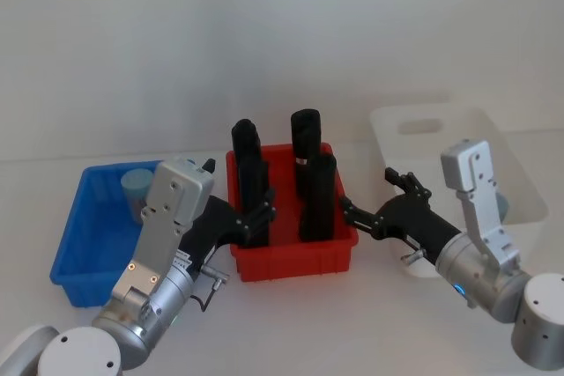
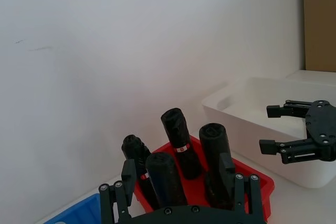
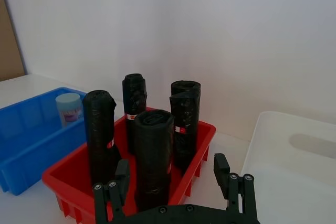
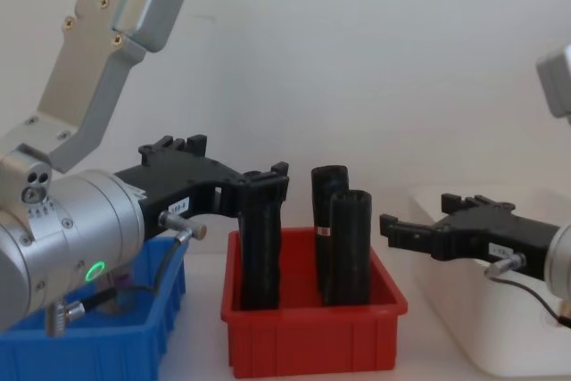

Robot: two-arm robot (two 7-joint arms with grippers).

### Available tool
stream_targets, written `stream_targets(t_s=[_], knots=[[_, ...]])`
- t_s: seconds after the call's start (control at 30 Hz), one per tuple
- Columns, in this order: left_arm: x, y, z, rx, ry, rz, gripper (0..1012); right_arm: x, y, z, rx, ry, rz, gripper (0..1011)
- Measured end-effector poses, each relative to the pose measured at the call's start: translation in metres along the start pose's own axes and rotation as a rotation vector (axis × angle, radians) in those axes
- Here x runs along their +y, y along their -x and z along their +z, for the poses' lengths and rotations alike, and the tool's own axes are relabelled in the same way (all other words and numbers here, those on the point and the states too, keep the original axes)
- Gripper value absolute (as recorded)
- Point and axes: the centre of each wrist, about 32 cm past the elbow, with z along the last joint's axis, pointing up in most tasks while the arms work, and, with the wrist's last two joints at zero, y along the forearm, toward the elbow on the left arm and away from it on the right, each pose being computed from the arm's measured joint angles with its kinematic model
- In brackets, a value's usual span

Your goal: Pick the cotton swabs from the blue box and place them into the white box.

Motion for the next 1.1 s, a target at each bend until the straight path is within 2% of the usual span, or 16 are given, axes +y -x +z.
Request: stream_targets(t_s=[0.5,0.93,1.1], knots=[[0.0,0.0,0.0,0.0,0.0,0.0,1004,0.044,-0.005,-0.017,-0.01,0.038,0.071,1001],[0.0,0.0,0.0,0.0,0.0,0.0,1004,0.071,-0.005,-0.03,-0.015,0.065,0.117,1002],[0.0,0.0,0.0,0.0,0.0,0.0,1004,0.079,-0.005,-0.031,-0.017,0.064,0.133,1002]])
